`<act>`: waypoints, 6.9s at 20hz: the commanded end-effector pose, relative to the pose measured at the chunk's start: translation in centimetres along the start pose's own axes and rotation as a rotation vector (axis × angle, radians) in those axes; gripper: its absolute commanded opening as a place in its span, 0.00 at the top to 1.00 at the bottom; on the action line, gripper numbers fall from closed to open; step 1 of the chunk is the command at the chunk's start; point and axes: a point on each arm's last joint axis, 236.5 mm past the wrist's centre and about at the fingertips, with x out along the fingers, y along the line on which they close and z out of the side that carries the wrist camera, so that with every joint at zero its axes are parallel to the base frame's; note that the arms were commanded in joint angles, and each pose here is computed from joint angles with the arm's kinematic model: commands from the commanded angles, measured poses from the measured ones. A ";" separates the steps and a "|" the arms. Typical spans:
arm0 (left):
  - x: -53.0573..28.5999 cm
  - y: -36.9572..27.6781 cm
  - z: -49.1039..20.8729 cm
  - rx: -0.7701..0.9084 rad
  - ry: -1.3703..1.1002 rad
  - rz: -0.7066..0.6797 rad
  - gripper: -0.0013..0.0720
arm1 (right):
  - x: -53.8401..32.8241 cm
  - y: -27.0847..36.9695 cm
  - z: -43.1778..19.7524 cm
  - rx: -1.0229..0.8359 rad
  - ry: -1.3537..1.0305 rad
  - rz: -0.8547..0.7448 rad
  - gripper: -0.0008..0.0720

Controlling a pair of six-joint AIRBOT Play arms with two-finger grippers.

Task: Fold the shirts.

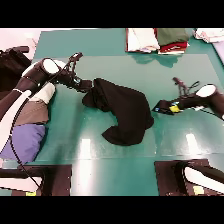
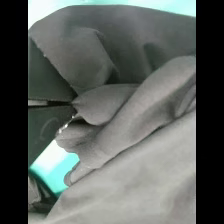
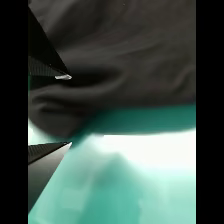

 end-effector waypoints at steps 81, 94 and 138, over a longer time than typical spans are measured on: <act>-5.7 5.1 -13.1 -0.195 0.065 -0.001 0.95 | -6.0 -13.8 -8.6 0.564 0.030 -0.061 0.29; -10.0 3.0 -9.4 -0.133 -0.082 0.004 0.95 | -7.0 -5.0 0.4 0.060 -0.069 -0.124 0.97; -4.0 14.3 -1.1 -0.095 0.189 0.247 0.95 | -8.1 -7.2 14.9 -0.081 -0.073 -0.293 0.97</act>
